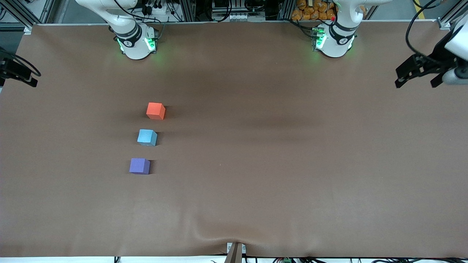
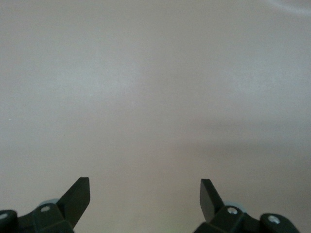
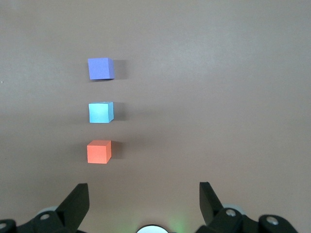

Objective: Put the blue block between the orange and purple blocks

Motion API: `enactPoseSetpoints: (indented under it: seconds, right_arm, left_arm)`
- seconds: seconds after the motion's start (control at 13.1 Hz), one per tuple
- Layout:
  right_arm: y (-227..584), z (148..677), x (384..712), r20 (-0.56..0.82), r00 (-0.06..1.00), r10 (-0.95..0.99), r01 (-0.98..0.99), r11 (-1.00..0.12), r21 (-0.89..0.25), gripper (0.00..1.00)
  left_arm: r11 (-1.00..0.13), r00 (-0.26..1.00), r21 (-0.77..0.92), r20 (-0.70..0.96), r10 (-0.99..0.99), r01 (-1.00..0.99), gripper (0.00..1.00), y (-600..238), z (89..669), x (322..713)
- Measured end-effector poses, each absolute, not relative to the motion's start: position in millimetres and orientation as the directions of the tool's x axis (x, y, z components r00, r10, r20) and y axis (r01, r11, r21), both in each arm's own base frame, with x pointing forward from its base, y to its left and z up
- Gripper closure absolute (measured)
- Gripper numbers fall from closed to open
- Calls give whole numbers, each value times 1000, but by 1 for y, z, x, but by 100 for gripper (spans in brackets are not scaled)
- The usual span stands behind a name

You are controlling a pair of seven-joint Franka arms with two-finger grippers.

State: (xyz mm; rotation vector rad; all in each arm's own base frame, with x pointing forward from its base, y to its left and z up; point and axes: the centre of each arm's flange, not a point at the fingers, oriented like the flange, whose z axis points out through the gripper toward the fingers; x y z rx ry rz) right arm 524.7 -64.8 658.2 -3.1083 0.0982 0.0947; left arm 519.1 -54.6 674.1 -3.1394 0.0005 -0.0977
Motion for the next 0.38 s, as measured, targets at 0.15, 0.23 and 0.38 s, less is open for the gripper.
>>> enactPoseSetpoints:
  seconds: [0.15,0.23,0.38]
  right_arm:
    - [-62,658,525,-62,996,-57,-59,-998,-29,0]
    - [-61,658,525,-63,997,-54,-56,-998,-29,0]
    - [-56,656,527,-66,997,-46,-48,-998,-29,0]
  left_arm:
    - [-1000,998,-4,60,-28,-28,0,-52,678,514]
    - [-999,998,-4,58,-36,-36,0,-51,678,514]
    - [-999,998,-4,53,-35,-35,0,-50,675,515]
